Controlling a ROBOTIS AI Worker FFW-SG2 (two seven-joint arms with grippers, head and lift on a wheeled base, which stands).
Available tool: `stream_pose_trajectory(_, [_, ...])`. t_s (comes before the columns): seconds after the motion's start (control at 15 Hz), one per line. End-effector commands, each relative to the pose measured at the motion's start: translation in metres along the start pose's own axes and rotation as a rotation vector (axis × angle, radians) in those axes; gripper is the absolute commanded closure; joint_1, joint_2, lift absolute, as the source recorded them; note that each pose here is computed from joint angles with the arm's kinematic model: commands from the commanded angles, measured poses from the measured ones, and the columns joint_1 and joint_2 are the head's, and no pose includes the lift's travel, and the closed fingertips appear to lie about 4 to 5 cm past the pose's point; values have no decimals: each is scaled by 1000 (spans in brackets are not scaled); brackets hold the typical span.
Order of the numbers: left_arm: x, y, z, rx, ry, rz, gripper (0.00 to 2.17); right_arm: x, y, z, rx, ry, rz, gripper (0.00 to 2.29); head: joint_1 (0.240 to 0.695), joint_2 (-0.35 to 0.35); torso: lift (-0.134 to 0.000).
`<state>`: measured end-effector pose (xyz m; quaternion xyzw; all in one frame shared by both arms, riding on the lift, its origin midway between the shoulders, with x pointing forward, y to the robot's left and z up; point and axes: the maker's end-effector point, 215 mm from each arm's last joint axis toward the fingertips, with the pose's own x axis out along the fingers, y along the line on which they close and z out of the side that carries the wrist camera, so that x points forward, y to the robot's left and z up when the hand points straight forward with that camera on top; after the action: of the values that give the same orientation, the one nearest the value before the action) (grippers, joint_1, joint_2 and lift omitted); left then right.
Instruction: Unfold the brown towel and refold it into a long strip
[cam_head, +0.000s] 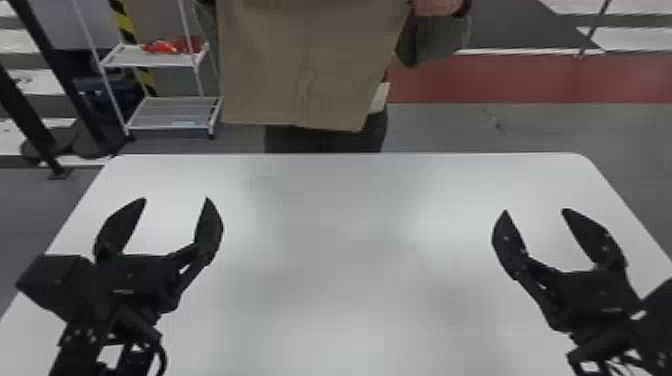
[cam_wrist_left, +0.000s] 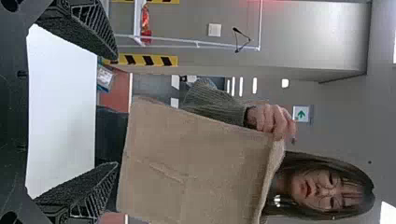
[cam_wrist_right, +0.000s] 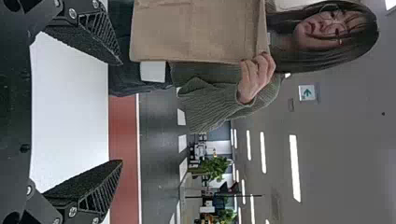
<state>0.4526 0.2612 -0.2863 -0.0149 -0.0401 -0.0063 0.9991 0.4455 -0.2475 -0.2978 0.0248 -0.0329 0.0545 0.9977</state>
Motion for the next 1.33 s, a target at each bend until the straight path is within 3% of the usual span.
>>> stream_pose_trajectory(0.0, [0, 0, 0, 0, 0, -1, 76, 0, 0, -1, 0, 1, 0, 144, 695, 17, -123])
stream_pose_trajectory(1.27, [0, -3, 0, 2, 1, -16, 76, 0, 0, -1, 0, 1, -1, 144, 695, 13, -123])
